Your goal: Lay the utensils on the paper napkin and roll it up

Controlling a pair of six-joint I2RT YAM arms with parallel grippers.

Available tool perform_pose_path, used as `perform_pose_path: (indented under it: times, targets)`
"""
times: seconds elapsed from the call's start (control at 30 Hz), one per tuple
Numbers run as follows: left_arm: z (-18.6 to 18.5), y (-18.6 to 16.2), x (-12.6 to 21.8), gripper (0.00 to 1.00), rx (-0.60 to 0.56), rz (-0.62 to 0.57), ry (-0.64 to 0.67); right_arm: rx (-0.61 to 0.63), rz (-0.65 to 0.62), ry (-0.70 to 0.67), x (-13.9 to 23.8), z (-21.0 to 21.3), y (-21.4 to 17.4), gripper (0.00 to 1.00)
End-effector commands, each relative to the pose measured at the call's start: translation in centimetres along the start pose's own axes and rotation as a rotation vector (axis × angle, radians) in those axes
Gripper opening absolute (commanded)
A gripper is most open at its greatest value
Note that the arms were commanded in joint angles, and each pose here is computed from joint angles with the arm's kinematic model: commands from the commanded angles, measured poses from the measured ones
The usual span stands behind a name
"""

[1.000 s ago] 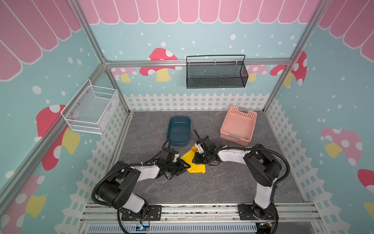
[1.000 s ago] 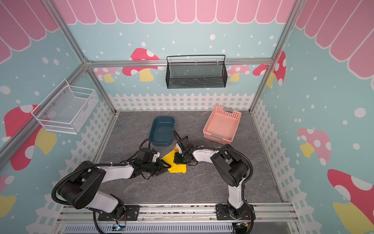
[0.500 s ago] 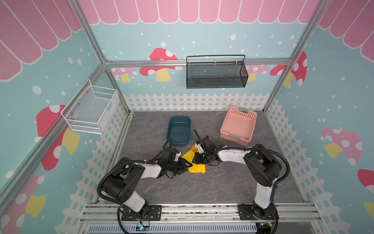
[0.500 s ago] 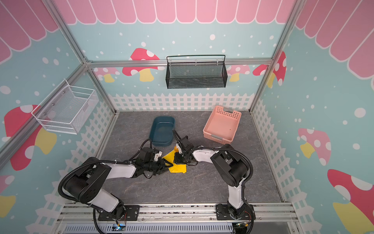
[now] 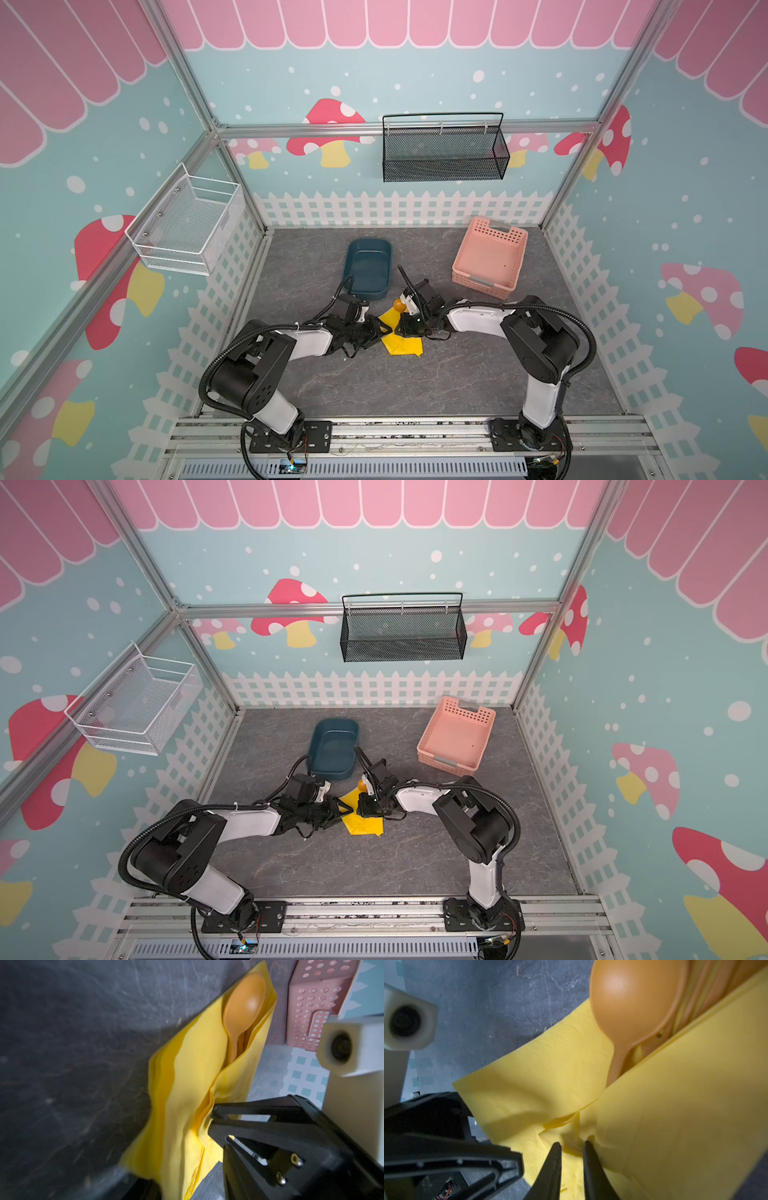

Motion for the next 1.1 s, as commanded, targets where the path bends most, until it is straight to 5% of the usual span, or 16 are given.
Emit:
perform_pose_path:
  times: [0.0, 0.5, 1.07]
  targets:
    - [0.5, 0.7, 0.3, 0.46, -0.046, -0.014, 0.107, -0.038, 0.086, -0.133, -0.4, -2.4, -2.1, 0.22]
    - [-1.0, 1.4, 1.7, 0.42, -0.132, -0.015, 0.133, -0.036, 0.091, -0.129, -0.6, -2.3, -2.0, 0.23]
    - [-2.0, 2.7, 2.1, 0.13, -0.215, -0.015, 0.222, -0.03, 0.095, -0.124, -0.6, -2.3, -2.0, 0.22]
Point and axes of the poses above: each gripper's point midway between its finger pads, its own x axis back along the fingers, its own z axis along the line the jaws close on, y = z × x, the point moved 10 cm from there along x, back along the fingers, and after that the axes turned 8 degrees about -x, right-handed, at the moved point
